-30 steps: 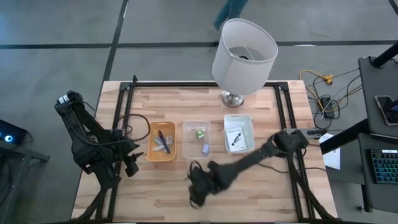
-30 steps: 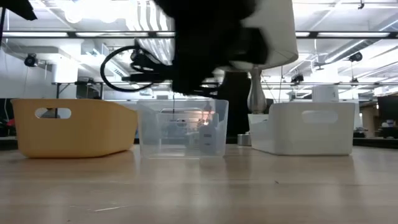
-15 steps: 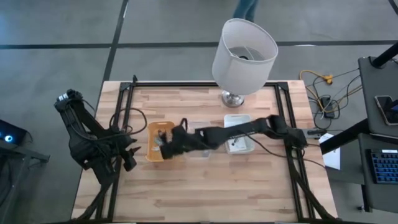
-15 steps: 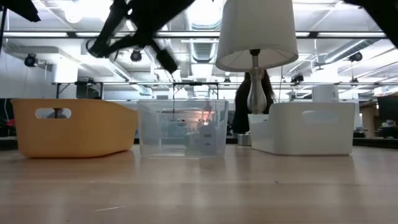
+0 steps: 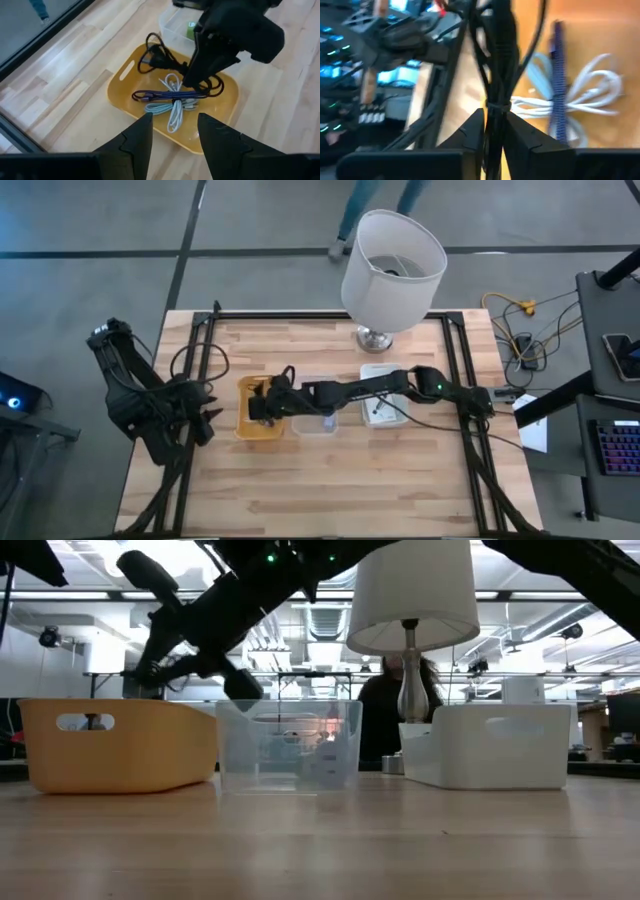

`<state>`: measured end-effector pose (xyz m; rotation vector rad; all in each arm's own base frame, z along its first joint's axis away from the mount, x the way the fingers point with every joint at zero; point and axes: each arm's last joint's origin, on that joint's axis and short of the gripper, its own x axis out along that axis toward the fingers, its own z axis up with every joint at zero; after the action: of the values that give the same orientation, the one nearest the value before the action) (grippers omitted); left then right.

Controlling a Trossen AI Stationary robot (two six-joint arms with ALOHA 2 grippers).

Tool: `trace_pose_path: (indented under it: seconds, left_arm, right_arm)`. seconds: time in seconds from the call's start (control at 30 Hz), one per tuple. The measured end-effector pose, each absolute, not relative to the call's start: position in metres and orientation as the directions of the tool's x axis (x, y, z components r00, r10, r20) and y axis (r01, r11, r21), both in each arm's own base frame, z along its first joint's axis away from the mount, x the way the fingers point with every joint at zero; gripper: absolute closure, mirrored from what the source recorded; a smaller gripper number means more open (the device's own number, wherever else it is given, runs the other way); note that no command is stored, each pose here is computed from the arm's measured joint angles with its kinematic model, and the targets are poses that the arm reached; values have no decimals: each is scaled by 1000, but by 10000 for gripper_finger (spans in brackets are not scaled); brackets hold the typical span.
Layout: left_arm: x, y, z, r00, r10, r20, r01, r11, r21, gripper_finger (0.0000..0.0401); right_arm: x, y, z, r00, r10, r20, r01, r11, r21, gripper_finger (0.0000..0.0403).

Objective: Pick and place items into bin
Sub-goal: Put the black charger cable into the yellow bin, then return to Home Position

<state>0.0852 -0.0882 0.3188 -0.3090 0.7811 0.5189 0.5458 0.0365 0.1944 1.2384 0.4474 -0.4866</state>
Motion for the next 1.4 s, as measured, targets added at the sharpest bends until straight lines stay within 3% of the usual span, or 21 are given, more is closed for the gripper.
trace_pose_path:
  seconds: [0.17, 0.37, 0.67, 0.97, 1.1, 1.4]
  left_arm:
    - [80, -81, 314, 597, 324, -733, -550, 831, -81, 260]
    - [77, -75, 310, 604, 324, -728, -550, 831, -86, 260]
    - [76, -74, 312, 631, 321, -706, -549, 828, -114, 260]
    - [85, -84, 315, 699, 282, -658, -526, 825, -206, 260]
    - [85, -84, 325, 741, 246, -625, -510, 812, -284, 260]
    - [83, -72, 345, 932, 155, -329, -303, 831, -467, 260]
  right_arm:
    - [543, 36, 191, 776, -149, -613, 628, 270, 730, 319]
    - [546, 39, 211, 804, -146, -577, 588, 346, 731, 280]
    - [539, 45, 228, 737, -167, -655, 654, 419, 630, 238]
    - [512, 85, 269, 679, -153, -718, 637, 610, 472, 233]
    - [487, 100, 307, 689, -165, -705, 580, 709, 401, 238]
    - [436, 113, 370, 752, -70, -656, 377, 861, 341, 239]
